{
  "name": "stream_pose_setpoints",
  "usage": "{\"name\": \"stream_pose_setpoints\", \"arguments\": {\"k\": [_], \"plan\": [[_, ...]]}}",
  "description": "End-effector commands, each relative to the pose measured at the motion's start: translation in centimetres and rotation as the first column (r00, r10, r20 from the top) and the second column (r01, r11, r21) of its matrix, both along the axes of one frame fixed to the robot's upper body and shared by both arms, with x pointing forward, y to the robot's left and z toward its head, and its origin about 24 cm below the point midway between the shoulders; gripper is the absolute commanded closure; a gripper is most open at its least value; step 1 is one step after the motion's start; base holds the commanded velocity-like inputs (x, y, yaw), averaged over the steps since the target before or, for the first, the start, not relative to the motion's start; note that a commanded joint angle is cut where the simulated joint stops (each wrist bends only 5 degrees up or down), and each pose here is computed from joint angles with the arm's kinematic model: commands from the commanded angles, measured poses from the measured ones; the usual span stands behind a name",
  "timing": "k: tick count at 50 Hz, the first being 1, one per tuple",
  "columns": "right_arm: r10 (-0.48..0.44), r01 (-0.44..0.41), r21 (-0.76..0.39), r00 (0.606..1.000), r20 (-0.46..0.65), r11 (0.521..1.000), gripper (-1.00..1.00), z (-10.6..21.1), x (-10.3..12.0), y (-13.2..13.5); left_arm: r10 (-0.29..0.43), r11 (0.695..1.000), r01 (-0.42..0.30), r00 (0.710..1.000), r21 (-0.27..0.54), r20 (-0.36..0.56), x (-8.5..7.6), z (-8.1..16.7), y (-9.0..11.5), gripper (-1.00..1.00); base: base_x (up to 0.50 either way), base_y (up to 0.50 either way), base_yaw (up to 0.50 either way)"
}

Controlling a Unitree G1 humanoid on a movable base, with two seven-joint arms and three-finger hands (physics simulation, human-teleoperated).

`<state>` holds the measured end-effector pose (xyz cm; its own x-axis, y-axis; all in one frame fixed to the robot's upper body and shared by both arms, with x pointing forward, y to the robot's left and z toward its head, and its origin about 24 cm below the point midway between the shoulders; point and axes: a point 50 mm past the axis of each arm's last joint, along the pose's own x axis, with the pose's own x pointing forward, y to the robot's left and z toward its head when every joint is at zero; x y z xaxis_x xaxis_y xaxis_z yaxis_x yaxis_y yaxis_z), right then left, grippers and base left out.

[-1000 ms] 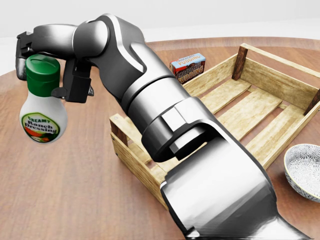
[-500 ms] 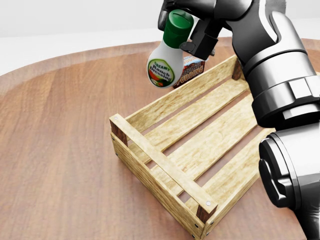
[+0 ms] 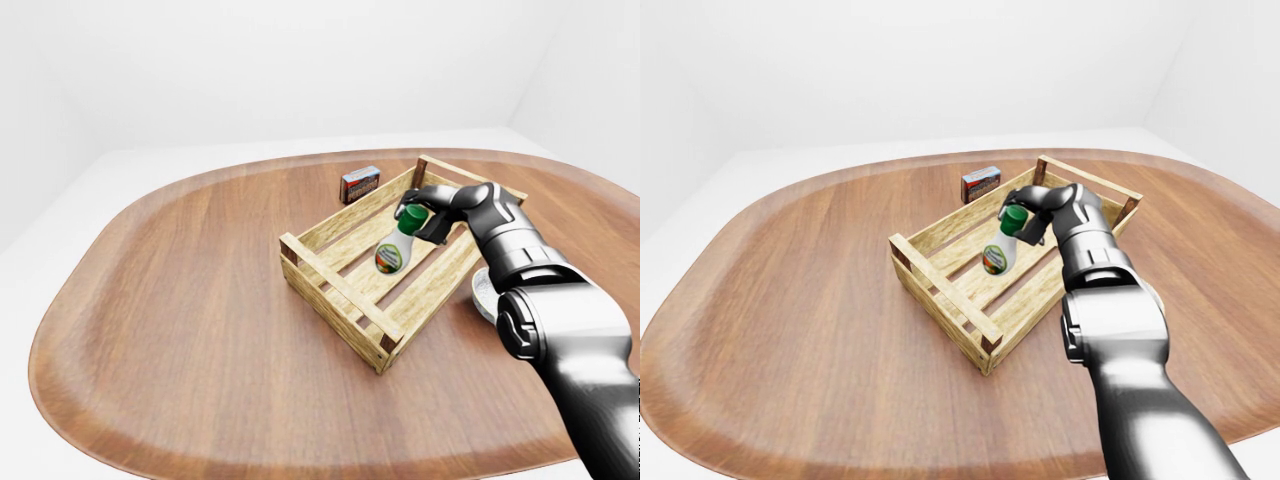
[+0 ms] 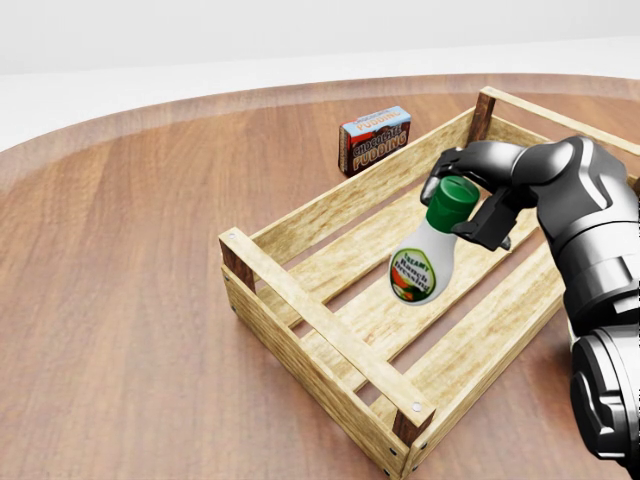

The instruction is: Pick up the salad dressing and put it in the tray.

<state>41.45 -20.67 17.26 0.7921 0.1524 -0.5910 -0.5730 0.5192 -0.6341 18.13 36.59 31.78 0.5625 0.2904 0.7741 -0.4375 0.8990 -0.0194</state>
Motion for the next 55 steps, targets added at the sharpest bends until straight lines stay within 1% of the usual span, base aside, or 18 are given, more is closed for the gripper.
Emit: {"name": "stream_pose_setpoints", "arguments": {"k": [1,4,5,8,9,13,18,19,22,24,30,34,37,41,45,46,48,55], "plan": [[-0.033,0.033,-0.002,0.993,-0.11,0.999,1.0,-3.3,-0.9,-0.8,0.003,1.0,-0.003,1.0,-0.001,-0.009,0.2,-0.1,0.1,-1.0,0.0,0.0,0.0],[-0.039,0.037,-0.015,0.991,-0.126,0.999,1.0,-3.8,-1.1,-1.1,0.001,1.0,-0.001,1.0,-0.001,-0.011,0.2,-0.2,0.0,-1.0,0.0,0.0,0.0],[-0.04,0.035,-0.036,0.99,-0.133,0.999,1.0,-3.9,-1.1,-1.2,-0.001,1.0,0.001,1.0,0.001,-0.011,0.3,-0.2,0.0,-1.0,0.0,0.0,0.0],[-0.046,0.042,-0.035,0.99,-0.135,0.999,1.0,-4.0,-1.2,-1.4,0.001,1.0,-0.001,1.0,0.002,-0.011,0.2,-0.2,0.0,-1.0,0.0,0.0,0.0],[-0.053,0.044,-0.062,0.988,-0.146,0.997,1.0,-4.3,-1.4,-1.7,0.003,1.0,-0.003,1.0,0.003,-0.009,0.1,-0.1,0.0,-1.0,0.0,0.0,0.0],[-0.071,0.058,-0.084,0.986,-0.149,0.995,1.0,-4.3,-1.5,-2.5,0.007,1.0,-0.007,1.0,0.002,-0.012,0.2,-0.2,0.1,-1.0,0.0,0.0,0.0],[-0.101,0.092,-0.069,0.985,-0.143,0.993,1.0,-4.2,-1.8,-3.6,0.007,1.0,-0.007,1.0,0.004,-0.02,0.3,-0.3,0.0,-1.0,0.0,0.0,0.0],[-0.109,0.102,-0.052,0.983,-0.146,0.993,1.0,-4.4,-1.9,-3.8,0.006,1.0,-0.006,1.0,0.005,-0.02,0.3,-0.4,0.0,-1.0,0.0,0.0,0.0],[-0.122,0.115,-0.055,0.979,-0.164,0.992,1.0,-5.2,-2.3,-4.4,0.005,1.0,-0.005,1.0,0.007,-0.014,0.2,-0.2,0.0,-1.0,0.0,0.0,0.0],[-0.152,0.146,-0.047,0.978,-0.145,0.988,1.0,-5.5,-2.5,-4.9,0.007,1.0,-0.007,1.0,0.007,-0.013,0.2,-0.2,0.0,-1.0,0.0,0.0,0.0],[-0.195,0.19,-0.047,0.973,-0.127,0.981,1.0,-6.1,-2.9,-6.0,0.005,1.0,-0.004,1.0,0.011,-0.014,0.3,-0.2,-0.2,-1.0,0.0,0.0,0.0],[-0.241,0.239,-0.043,0.968,-0.065,0.97,1.0,-6.1,-2.9,-6.5,0.003,1.0,-0.003,1.0,0.014,-0.016,0.3,-0.3,-0.2,-1.0,0.0,0.0,0.0],[-0.296,0.296,-0.039,0.955,0.024,0.954,1.0,-6.0,-2.7,-6.7,0.003,1.0,-0.003,1.0,0.013,-0.019,0.4,-0.3,-0.2,-1.0,0.0,0.0,0.0],[-0.324,0.327,-0.034,0.943,0.073,0.944,1.0,-6.5,-2.7,-6.4,0.006,1.0,-0.006,1.0,0.014,-0.017,0.3,-0.3,-0.2,-1.0,0.0,0.0,0.0],[-0.327,0.336,-0.064,0.938,0.116,0.94,1.0,-6.5,-2.5,-6.0,0.007,1.0,-0.007,1.0,0.012,-0.017,0.3,-0.3,-0.1,-1.0,0.0,0.0,0.0],[-0.322,0.335,-0.091,0.938,0.129,0.938,1.0,-6.5,-2.4,-6.0,0.007,1.0,-0.007,1.0,0.013,-0.018,0.3,-0.3,-0.1,-1.0,0.0,0.0,0.0],[-0.319,0.329,-0.076,0.94,0.118,0.941,1.0,-6.6,-2.4,-5.8,0.007,1.0,-0.007,1.0,0.013,-0.018,0.3,-0.3,-0.1,-1.0,0.0,0.0,0.0],[-0.298,0.303,-0.087,0.952,0.066,0.949,1.0,-7.5,-2.7,-5.5,0.009,1.0,-0.008,1.0,0.008,-0.029,0.5,-0.5,0.0,-1.0,0.0,0.0,0.0]]}}
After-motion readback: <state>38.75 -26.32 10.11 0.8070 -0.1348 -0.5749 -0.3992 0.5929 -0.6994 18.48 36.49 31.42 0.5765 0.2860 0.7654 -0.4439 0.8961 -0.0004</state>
